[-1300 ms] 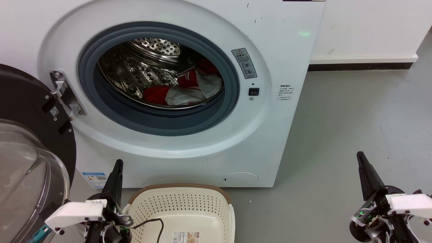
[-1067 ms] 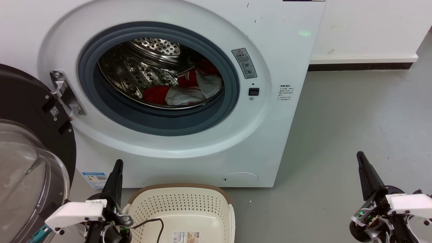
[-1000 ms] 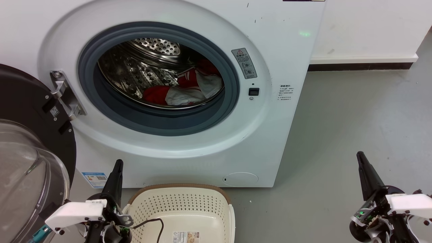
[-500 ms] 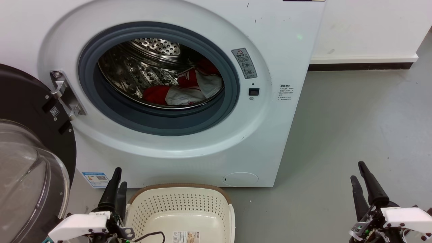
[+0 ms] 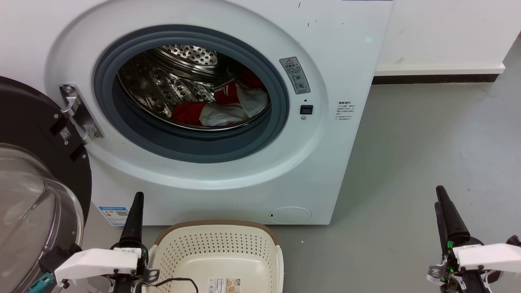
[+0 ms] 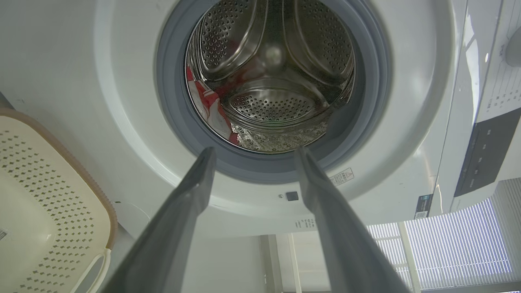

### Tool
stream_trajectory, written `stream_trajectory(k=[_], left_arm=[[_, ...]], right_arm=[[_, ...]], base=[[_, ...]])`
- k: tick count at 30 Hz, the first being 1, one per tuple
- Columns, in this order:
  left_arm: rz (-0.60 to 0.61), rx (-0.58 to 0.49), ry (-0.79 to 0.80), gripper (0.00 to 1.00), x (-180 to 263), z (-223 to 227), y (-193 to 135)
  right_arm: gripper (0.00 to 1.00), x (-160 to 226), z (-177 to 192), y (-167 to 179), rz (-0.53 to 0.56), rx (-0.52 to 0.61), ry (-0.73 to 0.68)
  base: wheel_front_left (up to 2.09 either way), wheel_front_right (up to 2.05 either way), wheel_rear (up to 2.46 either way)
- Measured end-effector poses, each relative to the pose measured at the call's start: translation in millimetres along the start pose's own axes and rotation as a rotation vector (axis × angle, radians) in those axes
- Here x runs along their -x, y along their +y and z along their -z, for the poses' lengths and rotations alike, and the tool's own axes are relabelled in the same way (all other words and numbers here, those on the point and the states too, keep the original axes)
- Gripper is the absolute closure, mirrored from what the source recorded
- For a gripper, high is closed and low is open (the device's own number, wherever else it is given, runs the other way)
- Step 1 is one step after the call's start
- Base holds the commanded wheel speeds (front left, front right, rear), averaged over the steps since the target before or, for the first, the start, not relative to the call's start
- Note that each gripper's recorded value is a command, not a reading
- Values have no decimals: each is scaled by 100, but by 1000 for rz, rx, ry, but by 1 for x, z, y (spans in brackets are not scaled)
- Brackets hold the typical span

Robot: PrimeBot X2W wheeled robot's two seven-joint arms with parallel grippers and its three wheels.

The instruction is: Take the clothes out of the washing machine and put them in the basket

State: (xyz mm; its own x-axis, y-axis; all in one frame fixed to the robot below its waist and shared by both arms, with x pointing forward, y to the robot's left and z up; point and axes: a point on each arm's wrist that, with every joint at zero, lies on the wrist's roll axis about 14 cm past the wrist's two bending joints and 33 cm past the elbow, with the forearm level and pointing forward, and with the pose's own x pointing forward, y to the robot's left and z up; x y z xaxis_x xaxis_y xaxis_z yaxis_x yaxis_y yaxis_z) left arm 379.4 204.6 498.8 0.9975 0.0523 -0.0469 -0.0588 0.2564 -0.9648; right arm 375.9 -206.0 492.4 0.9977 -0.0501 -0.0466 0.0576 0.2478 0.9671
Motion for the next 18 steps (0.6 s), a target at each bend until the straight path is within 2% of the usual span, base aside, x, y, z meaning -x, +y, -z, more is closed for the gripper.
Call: stream_trajectory(k=[18], left_arm=[[12, -376, -25, 0, 3, 5, -14]], right_arm=[[0, 3, 9, 33, -112, 443, -8]], base=[[0, 0, 0]])
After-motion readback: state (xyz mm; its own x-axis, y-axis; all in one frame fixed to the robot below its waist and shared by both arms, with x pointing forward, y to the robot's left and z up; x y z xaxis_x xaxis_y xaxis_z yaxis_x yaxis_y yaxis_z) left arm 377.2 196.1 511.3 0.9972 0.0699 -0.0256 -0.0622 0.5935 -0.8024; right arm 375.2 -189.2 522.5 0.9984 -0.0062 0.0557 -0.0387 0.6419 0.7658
